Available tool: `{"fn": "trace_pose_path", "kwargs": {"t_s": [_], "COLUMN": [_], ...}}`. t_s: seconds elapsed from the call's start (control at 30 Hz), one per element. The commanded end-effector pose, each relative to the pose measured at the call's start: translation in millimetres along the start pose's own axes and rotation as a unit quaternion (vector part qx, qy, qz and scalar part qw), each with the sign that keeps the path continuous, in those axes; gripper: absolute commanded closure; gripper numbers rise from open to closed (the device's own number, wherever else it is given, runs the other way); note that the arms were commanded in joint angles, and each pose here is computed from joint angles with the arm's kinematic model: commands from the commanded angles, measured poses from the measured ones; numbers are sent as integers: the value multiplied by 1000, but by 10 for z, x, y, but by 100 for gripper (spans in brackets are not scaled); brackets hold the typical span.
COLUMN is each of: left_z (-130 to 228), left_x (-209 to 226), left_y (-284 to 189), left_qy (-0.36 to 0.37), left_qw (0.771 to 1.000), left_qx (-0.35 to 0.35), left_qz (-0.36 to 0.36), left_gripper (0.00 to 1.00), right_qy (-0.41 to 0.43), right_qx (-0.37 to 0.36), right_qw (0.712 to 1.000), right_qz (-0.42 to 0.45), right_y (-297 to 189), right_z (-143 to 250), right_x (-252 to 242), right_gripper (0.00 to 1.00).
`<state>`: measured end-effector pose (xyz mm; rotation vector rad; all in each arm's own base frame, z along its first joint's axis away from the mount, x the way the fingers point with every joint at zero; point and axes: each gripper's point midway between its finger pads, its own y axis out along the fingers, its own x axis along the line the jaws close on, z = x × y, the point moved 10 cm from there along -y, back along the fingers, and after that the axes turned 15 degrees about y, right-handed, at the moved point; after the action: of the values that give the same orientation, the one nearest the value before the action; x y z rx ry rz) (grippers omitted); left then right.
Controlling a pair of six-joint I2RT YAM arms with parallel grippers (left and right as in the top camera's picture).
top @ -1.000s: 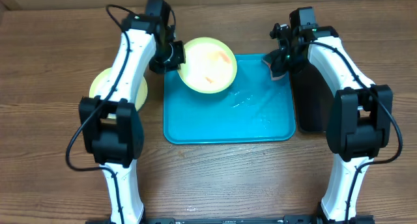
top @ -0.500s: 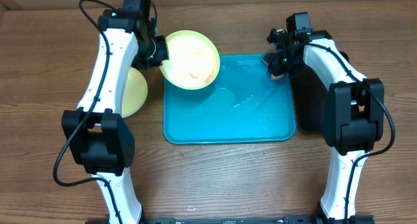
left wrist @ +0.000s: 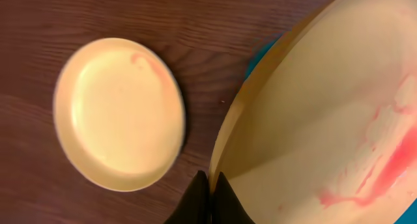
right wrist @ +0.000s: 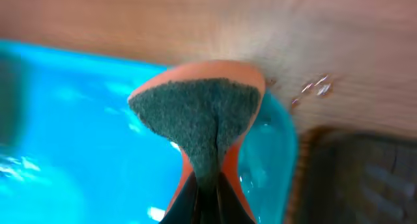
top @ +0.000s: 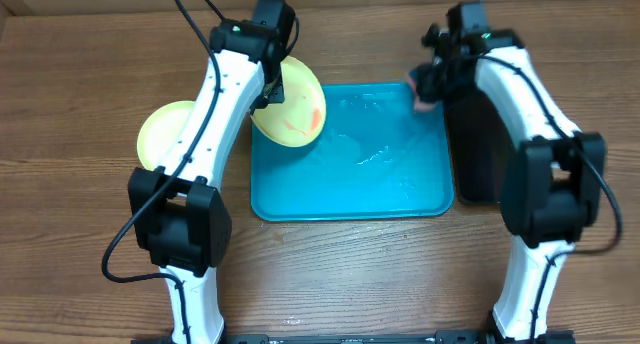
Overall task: Clean dirty plates on tray and stack at the side
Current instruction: 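Lift the front yellow plate with the left gripper toward the plate stack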
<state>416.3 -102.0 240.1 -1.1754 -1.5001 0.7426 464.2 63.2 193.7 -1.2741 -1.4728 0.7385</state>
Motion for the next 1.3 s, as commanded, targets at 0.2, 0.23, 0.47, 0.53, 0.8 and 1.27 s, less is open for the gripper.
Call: {"fn": "trace_pose_path", "kwargs": {"t_s": [0.2, 0.23, 0.47, 0.53, 0.8, 1.27], "left_z": [185, 215, 320, 321, 325, 305], "left_x": [-393, -451, -743, -791, -861, -849], "left_y": [-218, -229, -296, -328, -479, -595], "left_qy": [-18, -15, 2, 3, 9, 4], "left_qw": [976, 972, 957, 953, 925, 915], "left_qx": [-87, -96, -147, -161, -213, -233], "left_qz": [-200, -212, -250, -256, -315, -331], "left_gripper": [96, 96, 96, 96, 96, 96], "right_qy": [136, 146, 184, 185, 148, 122], "right_qx": [-143, -132, -44, -23, 22, 33], "right_qw": [979, 978, 970, 970, 973, 975], "right_qz": [56, 70, 151, 156, 175, 182], "right_y": [-1659, -1666, -1402, -1239, -603, -216], "right_z": [-41, -1, 277, 358, 678, 938], "right_x": [-455, -527, -874, -932, -1165, -1308], "right_gripper": [96, 96, 96, 96, 96, 86]}}
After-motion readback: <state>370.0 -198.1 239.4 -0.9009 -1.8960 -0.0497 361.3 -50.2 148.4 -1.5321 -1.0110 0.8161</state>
